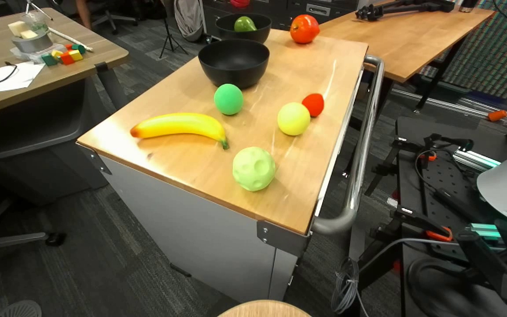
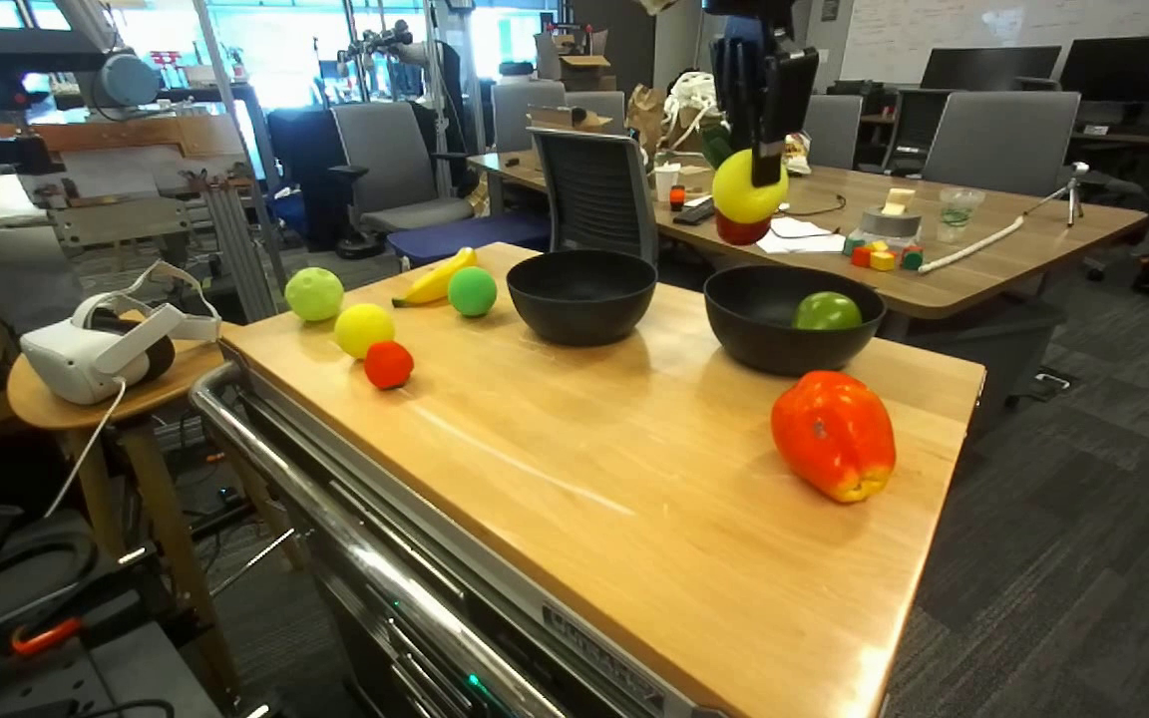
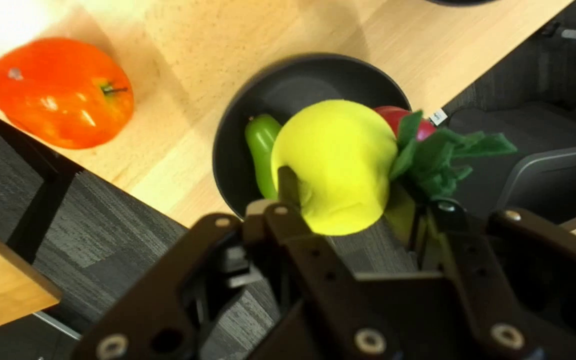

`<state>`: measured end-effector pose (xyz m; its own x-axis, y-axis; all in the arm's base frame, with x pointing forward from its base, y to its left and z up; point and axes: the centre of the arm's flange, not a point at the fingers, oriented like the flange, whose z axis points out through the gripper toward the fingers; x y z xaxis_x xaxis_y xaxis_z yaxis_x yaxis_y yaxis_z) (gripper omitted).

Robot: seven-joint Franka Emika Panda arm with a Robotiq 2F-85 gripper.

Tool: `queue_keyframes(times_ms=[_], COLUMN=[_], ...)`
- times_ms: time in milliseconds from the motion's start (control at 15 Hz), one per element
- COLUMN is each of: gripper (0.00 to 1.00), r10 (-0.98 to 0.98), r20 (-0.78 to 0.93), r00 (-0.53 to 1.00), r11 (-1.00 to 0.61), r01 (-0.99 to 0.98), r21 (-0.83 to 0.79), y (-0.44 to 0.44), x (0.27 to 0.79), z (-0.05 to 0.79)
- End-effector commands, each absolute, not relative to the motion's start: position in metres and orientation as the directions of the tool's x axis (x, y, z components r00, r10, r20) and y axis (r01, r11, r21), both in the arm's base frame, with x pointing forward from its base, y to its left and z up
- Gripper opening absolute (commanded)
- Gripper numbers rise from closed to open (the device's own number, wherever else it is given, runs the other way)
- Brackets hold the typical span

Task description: Pick the objects in the bowls and put them on the counter

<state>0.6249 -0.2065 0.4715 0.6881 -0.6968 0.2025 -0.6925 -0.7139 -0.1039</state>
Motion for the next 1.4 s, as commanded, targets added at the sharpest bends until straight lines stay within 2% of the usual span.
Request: queue_keyframes(times_ms=[0, 533, 933, 1000, 1200, 1333], gripper=[0.20, 0.20, 0.20, 0.28, 0.30, 0.70], r10=[-0.704, -0.677, -0.626, -0.621, -0.602, -0.596], r20=[0.209, 0.120, 0.148, 0.148, 0.127, 0.107], r00=[0.679, 0.726, 0.765, 0.770, 0.788, 0.796], r11=[-0.704, -0.733, -0.775, -0.780, -0.796, -0.800], r01=[-0.707, -0.679, -0.632, -0.626, -0.606, -0.600], r21=[-0.074, -0.032, -0.015, -0.018, -0.008, 0.007], y=[-0.186, -0.172, -0.150, -0.147, -0.138, -0.134], x=[0.556, 0.478, 0.471, 0.471, 0.470, 0.467], z=[0.465, 0.412, 0.367, 0.360, 0.344, 0.335])
